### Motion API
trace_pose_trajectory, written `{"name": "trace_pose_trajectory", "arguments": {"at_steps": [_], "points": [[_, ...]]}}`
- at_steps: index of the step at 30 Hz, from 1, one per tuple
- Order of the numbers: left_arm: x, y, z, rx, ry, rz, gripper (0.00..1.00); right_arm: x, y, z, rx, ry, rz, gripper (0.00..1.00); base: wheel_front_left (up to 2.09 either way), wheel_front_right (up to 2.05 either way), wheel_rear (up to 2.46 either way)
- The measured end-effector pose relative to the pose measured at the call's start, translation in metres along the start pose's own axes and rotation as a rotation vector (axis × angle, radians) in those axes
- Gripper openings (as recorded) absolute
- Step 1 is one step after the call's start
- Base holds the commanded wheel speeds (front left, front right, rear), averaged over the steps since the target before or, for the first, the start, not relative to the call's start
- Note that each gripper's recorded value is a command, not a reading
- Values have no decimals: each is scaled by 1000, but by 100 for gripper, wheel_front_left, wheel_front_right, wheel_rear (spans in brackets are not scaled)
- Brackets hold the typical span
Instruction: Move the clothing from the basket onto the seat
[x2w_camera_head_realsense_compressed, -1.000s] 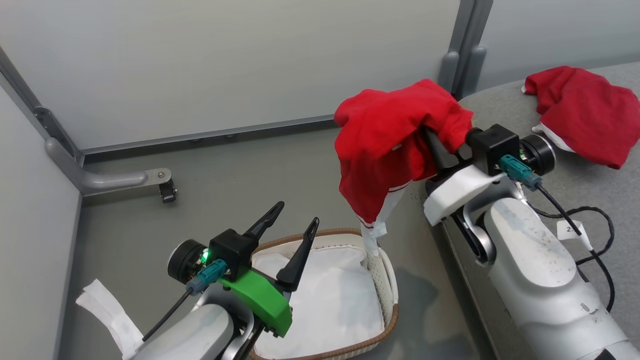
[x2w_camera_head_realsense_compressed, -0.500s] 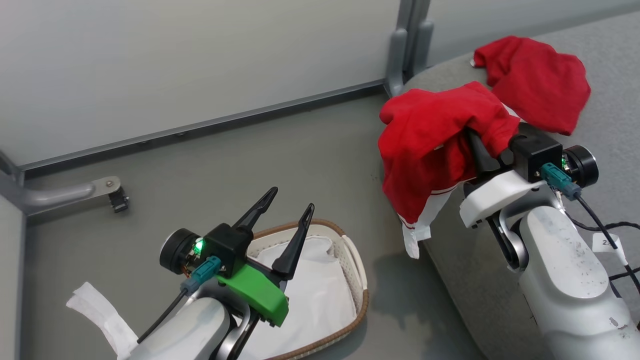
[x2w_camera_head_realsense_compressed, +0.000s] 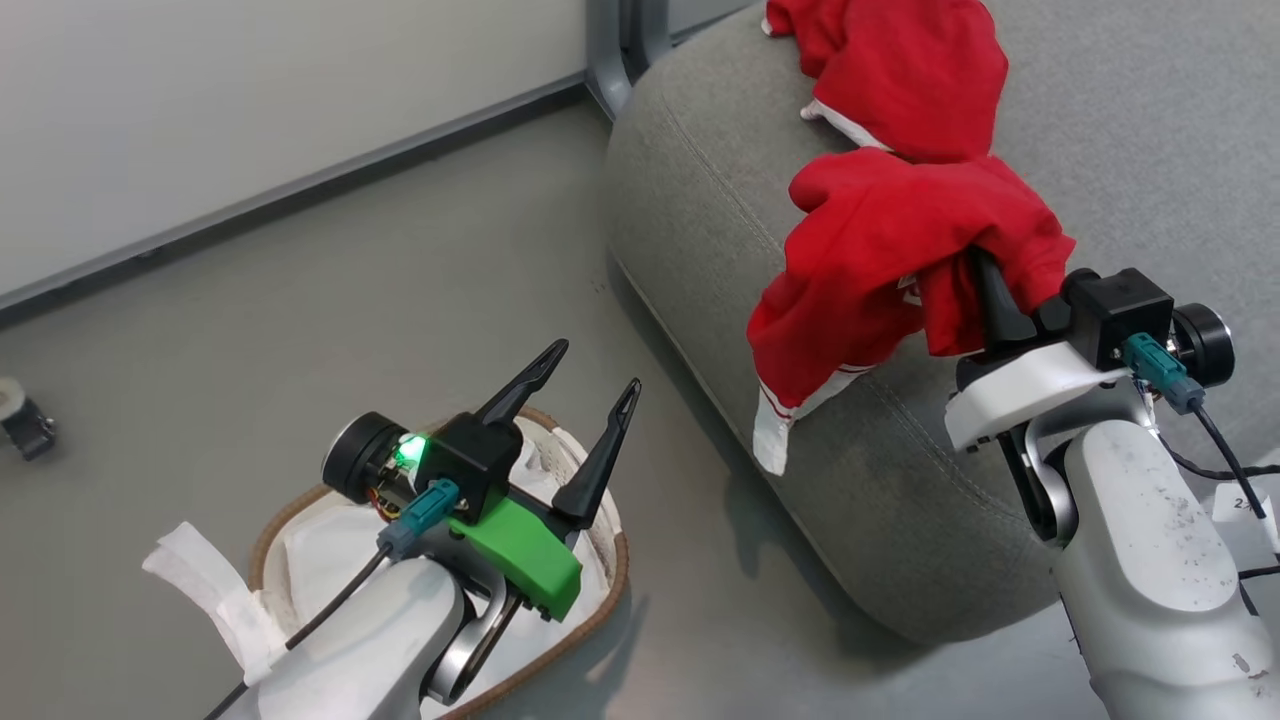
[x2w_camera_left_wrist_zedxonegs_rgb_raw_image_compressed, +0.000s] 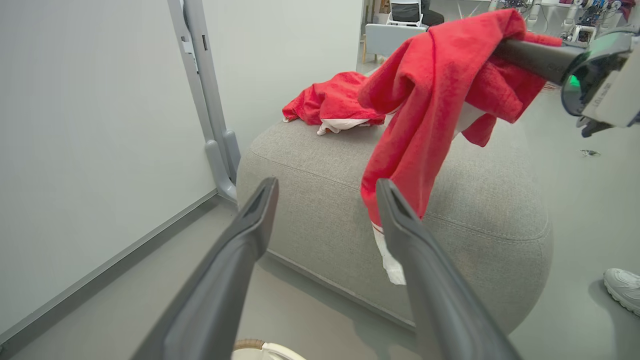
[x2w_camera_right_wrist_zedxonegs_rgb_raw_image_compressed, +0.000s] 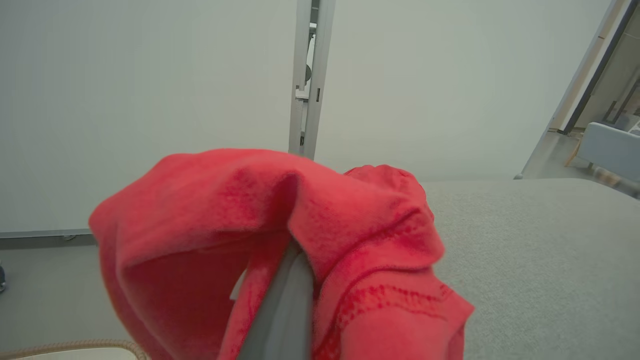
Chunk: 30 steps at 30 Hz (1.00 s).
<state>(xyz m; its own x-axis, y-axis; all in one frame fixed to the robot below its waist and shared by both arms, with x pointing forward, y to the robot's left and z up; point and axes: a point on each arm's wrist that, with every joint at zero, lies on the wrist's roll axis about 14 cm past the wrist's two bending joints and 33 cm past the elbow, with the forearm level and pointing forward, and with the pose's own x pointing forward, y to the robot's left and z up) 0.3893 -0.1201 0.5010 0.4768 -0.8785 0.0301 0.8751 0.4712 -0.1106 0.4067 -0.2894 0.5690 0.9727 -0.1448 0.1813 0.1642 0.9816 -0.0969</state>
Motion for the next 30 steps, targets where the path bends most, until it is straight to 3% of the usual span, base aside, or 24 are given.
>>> {"name": "trace_pose_trajectory", "arguments": {"at_steps": [10, 16, 23, 30], "points": [[20, -6, -33, -57, 49, -82, 100, 2, -39, -31, -47, 92, -105, 0, 0, 0, 0], [17, 6, -40, -53, 65, -67, 100, 49, -58, -6, -126, 28, -105, 0, 0, 0, 0], [5, 26, -47, -45, 84, -21, 100, 119, -105, 49, -242, -40, -166, 0, 0, 0, 0], [-10, 44, -60, -55, 111, 35, 100, 165, -134, 52, -285, 0, -226, 0, 0, 0, 0]]}}
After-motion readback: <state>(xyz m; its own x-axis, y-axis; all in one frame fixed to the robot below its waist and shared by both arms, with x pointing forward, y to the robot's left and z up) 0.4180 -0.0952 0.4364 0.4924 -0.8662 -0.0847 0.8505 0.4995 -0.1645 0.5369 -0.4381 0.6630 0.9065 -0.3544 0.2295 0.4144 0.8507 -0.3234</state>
